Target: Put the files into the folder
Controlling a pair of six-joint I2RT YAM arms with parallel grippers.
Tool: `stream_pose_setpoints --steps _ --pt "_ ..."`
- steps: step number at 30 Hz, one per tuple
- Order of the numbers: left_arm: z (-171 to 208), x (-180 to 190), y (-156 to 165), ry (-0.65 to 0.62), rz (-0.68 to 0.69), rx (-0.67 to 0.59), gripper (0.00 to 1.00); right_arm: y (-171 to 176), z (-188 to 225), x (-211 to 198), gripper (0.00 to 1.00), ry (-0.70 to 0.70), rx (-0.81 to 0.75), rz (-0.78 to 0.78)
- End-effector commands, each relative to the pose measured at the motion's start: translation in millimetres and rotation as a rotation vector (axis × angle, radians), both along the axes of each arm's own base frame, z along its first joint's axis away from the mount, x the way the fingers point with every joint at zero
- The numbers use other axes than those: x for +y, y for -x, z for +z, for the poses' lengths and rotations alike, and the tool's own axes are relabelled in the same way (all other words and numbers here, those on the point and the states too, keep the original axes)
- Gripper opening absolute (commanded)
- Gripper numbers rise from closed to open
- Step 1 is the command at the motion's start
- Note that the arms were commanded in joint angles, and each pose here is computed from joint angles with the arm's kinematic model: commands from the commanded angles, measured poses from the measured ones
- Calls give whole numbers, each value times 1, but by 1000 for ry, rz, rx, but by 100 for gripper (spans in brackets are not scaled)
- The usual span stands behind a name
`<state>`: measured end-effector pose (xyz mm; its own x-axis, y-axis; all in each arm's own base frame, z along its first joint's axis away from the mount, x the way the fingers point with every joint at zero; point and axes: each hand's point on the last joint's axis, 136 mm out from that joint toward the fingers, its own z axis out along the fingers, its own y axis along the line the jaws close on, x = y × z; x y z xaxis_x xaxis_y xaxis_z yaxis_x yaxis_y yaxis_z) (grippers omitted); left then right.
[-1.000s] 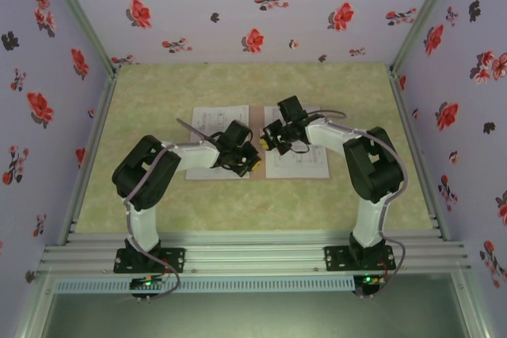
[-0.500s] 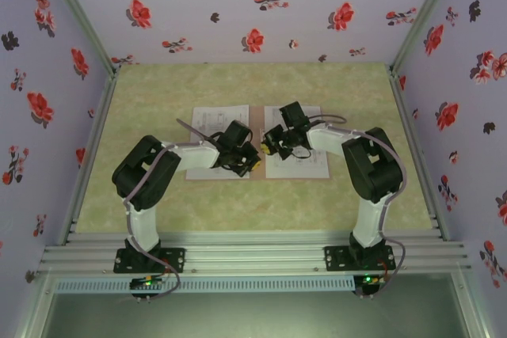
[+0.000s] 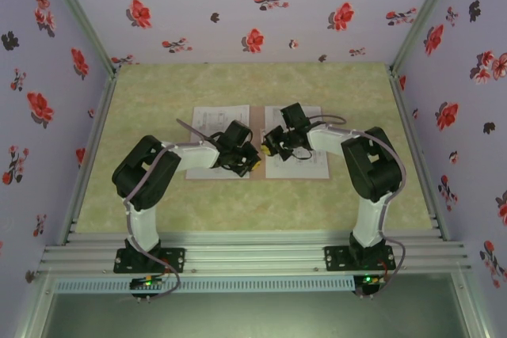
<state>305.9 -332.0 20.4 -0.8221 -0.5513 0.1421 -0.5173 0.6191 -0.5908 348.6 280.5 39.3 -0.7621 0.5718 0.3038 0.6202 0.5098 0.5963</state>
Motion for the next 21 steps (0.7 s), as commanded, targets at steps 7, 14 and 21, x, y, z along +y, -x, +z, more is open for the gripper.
stream_pose_setpoints --steps 7,14,21 --pt "-37 26 15 -110 58 90 0 43 -65 -49 0 199 209 -18" --pt "-38 28 16 -118 60 94 0 47 -71 -53 0 214 226 -12" --pt "-39 29 17 -121 58 96 0 49 -81 -59 0 220 240 -3"
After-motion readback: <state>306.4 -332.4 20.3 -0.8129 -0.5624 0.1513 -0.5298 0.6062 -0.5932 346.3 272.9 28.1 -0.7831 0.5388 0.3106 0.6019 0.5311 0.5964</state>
